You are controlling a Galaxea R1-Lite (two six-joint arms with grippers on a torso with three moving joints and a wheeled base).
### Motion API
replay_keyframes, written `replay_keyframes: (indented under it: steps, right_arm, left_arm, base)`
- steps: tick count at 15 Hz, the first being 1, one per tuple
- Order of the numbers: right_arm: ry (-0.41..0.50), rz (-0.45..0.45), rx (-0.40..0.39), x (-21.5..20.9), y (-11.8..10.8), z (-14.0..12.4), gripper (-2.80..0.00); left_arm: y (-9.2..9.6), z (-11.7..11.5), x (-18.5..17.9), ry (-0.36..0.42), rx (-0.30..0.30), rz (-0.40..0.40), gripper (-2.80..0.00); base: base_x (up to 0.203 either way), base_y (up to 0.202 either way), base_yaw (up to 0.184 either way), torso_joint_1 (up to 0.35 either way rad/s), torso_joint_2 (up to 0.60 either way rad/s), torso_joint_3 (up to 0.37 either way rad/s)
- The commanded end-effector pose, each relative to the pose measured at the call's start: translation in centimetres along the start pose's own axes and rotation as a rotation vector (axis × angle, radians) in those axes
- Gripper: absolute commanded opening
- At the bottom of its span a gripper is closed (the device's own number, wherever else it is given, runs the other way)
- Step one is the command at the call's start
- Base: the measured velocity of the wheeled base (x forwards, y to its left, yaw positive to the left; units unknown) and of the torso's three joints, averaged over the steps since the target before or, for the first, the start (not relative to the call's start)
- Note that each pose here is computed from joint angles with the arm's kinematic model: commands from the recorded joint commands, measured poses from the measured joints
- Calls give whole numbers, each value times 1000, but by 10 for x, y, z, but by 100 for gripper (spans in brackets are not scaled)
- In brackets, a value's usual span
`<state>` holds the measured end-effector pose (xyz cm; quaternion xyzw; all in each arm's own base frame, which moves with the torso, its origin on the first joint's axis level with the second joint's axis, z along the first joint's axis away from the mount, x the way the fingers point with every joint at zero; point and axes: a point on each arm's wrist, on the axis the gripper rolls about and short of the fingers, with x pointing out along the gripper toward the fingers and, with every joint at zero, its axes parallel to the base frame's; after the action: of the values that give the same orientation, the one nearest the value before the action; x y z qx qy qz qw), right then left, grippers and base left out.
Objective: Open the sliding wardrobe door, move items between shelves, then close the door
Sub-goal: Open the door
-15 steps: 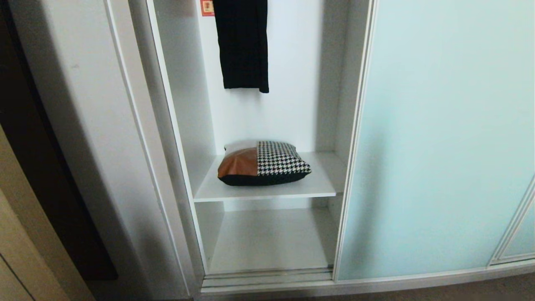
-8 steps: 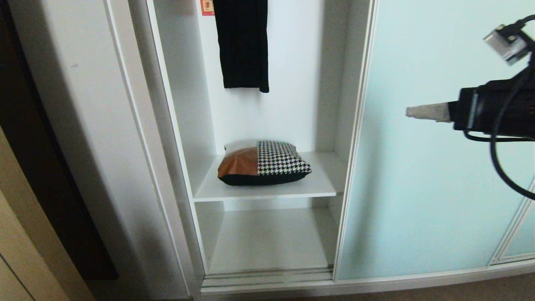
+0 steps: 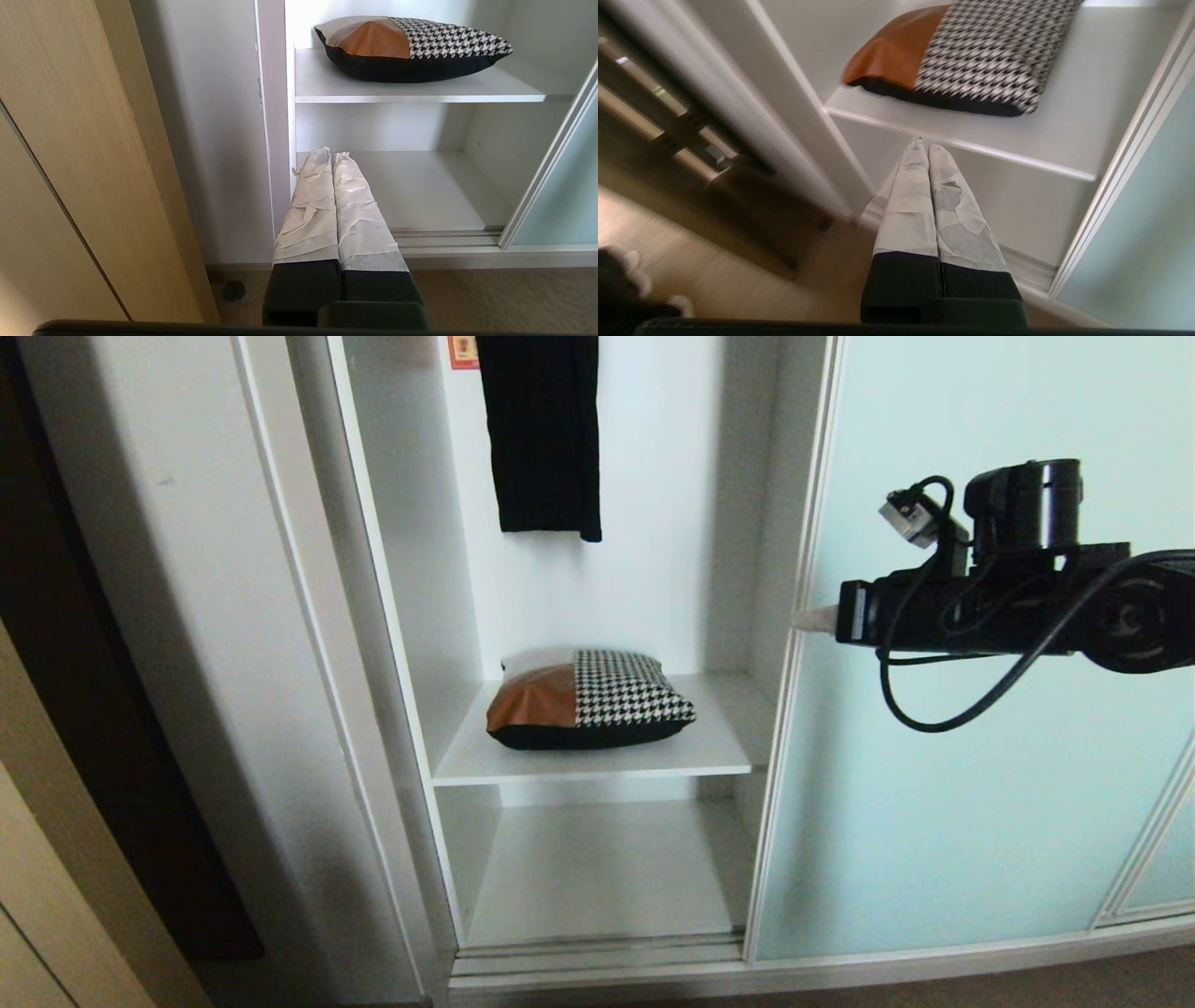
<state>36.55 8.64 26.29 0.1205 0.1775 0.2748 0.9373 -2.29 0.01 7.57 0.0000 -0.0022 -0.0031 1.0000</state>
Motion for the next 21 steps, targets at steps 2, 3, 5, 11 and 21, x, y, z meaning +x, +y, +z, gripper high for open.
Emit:
replay_keyframes:
  steps: [2, 3, 5, 11, 21]
  right_arm:
    - [13, -105, 12, 52, -20, -22, -280]
    - [1, -134, 24, 61, -24, -24, -280]
    - [-6, -151, 62, 74, -30, -27, -280]
    - [-56, -245, 98, 112, -51, -39, -280]
    - [-129, -352, 152, 142, -95, -44, -280]
  left_arm:
    - [0, 0, 0, 0, 0, 0, -280]
    - [0, 0, 0, 0, 0, 0, -280]
    - [0, 0, 0, 0, 0, 0, -280]
    - [0, 0, 0, 0, 0, 0, -280]
    - [0, 0, 0, 0, 0, 0, -280]
  base:
    - [0, 0, 0, 0, 0, 0]
    - [0, 0, 0, 0, 0, 0]
    - [0, 0, 0, 0, 0, 0]
    - [0, 0, 0, 0, 0, 0]
    - [0, 0, 0, 0, 0, 0]
